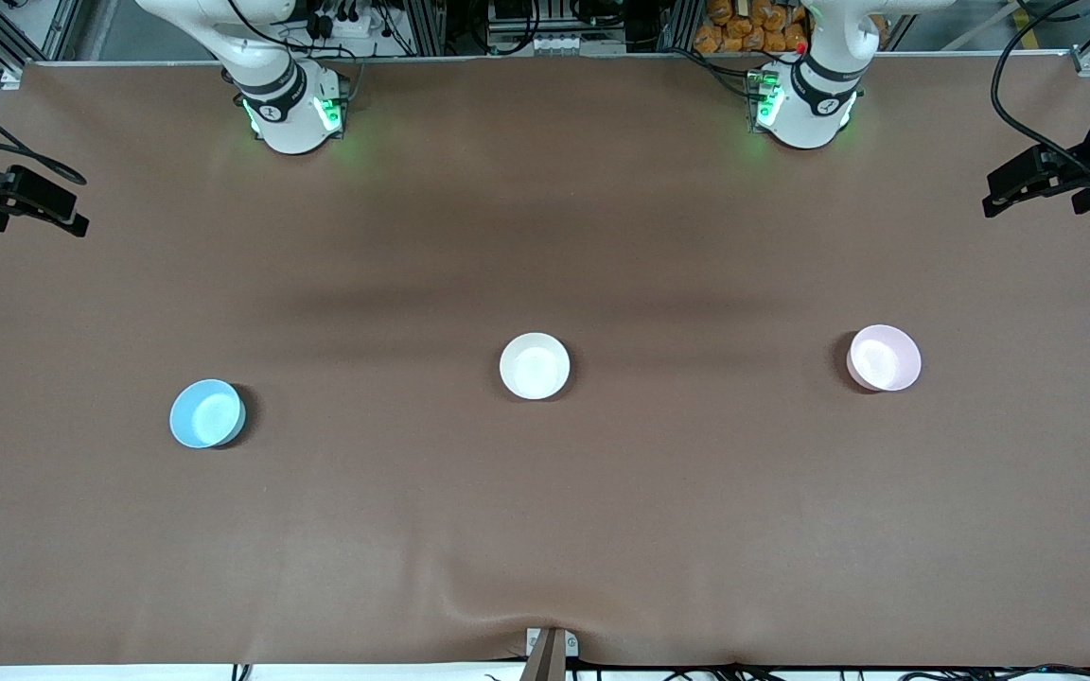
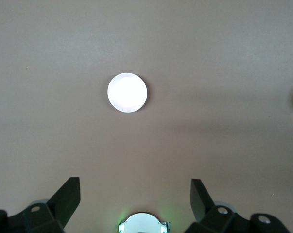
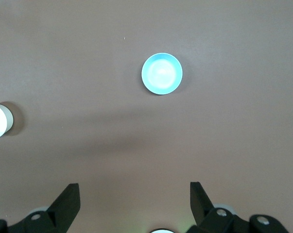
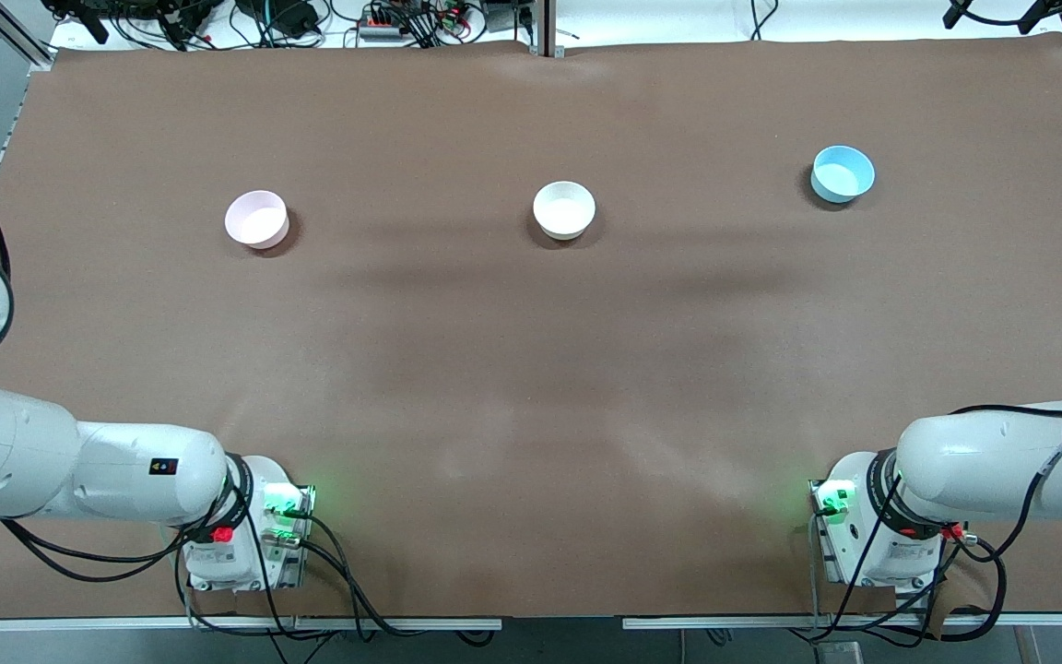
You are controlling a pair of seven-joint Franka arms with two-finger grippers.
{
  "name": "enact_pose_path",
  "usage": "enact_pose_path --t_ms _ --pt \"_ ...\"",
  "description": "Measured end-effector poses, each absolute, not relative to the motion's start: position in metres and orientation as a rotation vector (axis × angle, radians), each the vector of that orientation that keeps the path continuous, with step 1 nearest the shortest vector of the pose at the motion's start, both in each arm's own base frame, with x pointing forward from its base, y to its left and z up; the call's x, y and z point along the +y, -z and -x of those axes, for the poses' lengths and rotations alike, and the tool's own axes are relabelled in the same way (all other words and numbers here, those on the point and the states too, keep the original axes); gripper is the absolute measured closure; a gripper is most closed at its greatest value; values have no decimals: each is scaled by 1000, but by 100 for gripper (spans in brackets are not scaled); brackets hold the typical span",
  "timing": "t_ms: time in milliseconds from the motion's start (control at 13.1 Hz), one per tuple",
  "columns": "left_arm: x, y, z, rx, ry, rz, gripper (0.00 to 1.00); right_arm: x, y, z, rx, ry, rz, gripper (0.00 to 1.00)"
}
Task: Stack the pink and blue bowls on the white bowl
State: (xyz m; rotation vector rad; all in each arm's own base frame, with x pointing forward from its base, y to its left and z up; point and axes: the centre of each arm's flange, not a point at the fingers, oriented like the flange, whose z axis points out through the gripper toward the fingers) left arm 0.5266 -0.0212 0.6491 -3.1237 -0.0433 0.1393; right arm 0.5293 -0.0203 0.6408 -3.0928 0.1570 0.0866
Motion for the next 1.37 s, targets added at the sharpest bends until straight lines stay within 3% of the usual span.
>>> enact_pose_path --t_ms 916,1374 --pt "-10 -626 -538 -76 -212 3142 0 -38 -609 -551 205 -100 3086 0" --pt "12 -555 -575 -24 -315 3142 0 -52 -577 -575 236 -105 3081 0"
